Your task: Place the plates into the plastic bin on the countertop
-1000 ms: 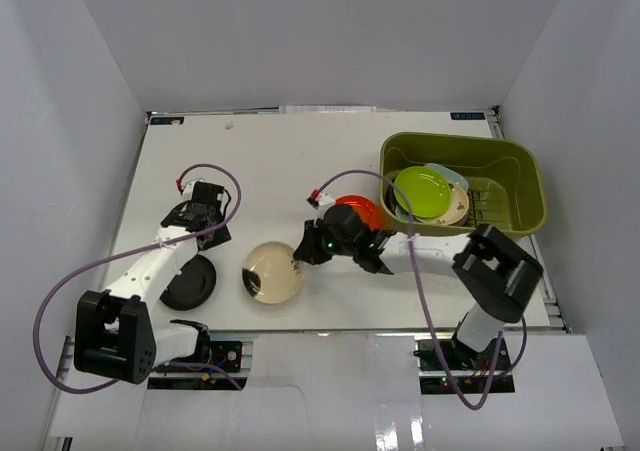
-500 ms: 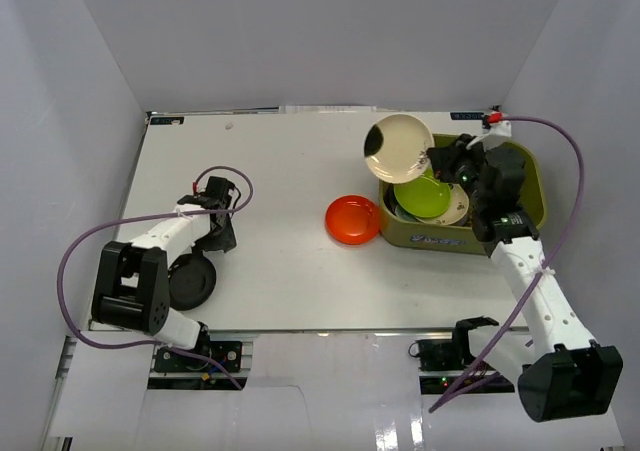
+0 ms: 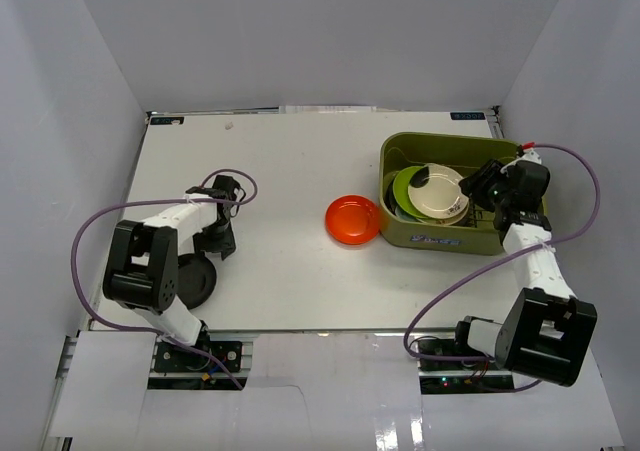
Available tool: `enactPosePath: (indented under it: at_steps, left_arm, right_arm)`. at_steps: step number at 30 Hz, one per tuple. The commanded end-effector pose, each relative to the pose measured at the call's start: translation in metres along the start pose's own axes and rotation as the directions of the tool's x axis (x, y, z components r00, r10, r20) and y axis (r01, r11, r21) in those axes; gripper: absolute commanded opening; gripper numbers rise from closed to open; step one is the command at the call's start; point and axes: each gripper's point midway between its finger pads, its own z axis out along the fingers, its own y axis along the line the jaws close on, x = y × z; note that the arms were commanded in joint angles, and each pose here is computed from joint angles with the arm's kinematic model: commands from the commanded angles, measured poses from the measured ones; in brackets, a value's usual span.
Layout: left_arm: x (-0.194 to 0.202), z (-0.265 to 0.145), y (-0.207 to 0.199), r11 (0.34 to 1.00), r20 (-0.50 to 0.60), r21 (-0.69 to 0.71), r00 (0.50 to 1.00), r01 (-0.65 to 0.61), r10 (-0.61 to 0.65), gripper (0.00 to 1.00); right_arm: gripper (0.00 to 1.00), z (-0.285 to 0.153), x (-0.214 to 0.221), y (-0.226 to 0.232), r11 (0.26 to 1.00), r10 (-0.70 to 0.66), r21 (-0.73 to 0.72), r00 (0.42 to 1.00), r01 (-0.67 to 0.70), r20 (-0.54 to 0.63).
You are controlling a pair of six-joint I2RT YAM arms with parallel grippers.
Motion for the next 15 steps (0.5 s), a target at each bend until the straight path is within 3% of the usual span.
enactPosePath:
  at_steps: [1,4,6,11,15]
  left_arm:
    - [-0.003,0.003,0.007,0.999,-0.007,-0.05,1.0,0.003,-0.004,0.59]
    - [-0.002,0.008,0.01,0.997,-0.003,-0.078,1.0,0.002,-0.002,0.52]
    - [-0.002,0.01,0.012,0.996,0.004,-0.09,1.0,0.001,-0.001,0.41]
    - [-0.001,0.014,0.009,0.998,0.021,-0.07,1.0,0.005,-0.003,0.0]
    - [-0.014,-0.004,-0.006,1.0,0.093,0.023,0.996,0.013,-0.015,0.0]
  right_arm:
    - [0.55,-0.013,-0.025,0.029,0.991,-0.036,-0.128,0.994,0.048,0.1]
    - [0.58,-0.026,-0.027,0.043,0.98,-0.046,-0.185,0.992,0.067,0.115]
    - [0.58,-0.038,-0.031,0.058,0.967,-0.04,-0.245,0.99,0.073,0.139]
    - [0.59,-0.066,-0.025,0.094,0.918,-0.054,-0.381,0.987,0.109,0.152]
    - [0.65,-0.097,0.01,0.158,0.796,-0.106,-0.583,0.986,0.161,0.127]
